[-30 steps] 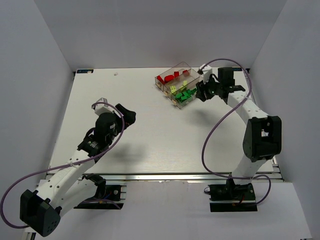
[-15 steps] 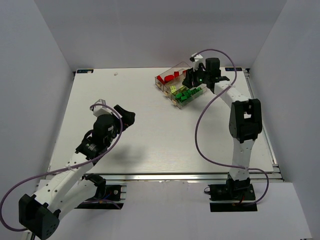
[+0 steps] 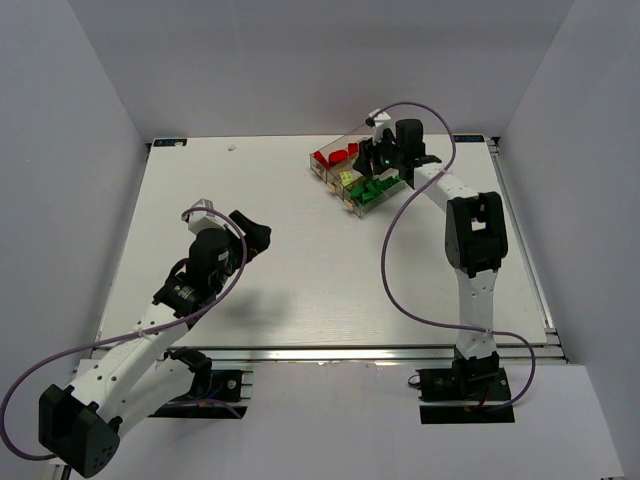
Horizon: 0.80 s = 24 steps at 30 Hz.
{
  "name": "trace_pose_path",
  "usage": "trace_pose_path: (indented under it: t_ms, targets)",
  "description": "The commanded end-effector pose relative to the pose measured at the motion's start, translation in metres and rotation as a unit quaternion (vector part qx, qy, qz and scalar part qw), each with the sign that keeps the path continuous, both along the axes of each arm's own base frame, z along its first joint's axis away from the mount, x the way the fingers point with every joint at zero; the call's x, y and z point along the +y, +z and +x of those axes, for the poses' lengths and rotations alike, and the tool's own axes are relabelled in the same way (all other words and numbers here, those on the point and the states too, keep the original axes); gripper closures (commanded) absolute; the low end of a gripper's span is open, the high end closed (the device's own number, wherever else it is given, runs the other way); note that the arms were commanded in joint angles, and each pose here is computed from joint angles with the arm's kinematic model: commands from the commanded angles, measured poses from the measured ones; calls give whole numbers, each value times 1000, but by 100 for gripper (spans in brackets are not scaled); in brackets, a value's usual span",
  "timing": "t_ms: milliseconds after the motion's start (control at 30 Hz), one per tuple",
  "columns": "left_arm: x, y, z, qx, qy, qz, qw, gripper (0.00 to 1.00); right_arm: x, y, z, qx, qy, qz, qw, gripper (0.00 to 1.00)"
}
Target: Sort the legos into containers by color
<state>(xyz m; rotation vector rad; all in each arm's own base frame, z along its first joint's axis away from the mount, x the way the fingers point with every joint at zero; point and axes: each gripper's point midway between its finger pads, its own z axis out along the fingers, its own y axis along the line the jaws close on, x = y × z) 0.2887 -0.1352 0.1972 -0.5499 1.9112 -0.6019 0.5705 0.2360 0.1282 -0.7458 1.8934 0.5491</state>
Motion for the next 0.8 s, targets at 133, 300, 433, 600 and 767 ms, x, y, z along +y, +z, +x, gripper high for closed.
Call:
trace_pose_path:
  t_ms: [133,300,433,600,767]
  targets:
    - [4,2,-2,1,7,1,1000,2,9,10,24,-57,-3,-9,998,52]
    - [5,2,-2,2,9,2,1000,2,11,10,26,-66,1,-15,998,19]
    - [5,3,-3,2,8,1,1000,2,11,26,22,-74,7,-11,997,11]
    - [5,4,-4,1,7,-3,1000,2,3,88,-3,-93,11,15,995,11]
    - [6,11,-4,-15,4,1,1000,2,-19,120,-53,-69,7,8,998,11]
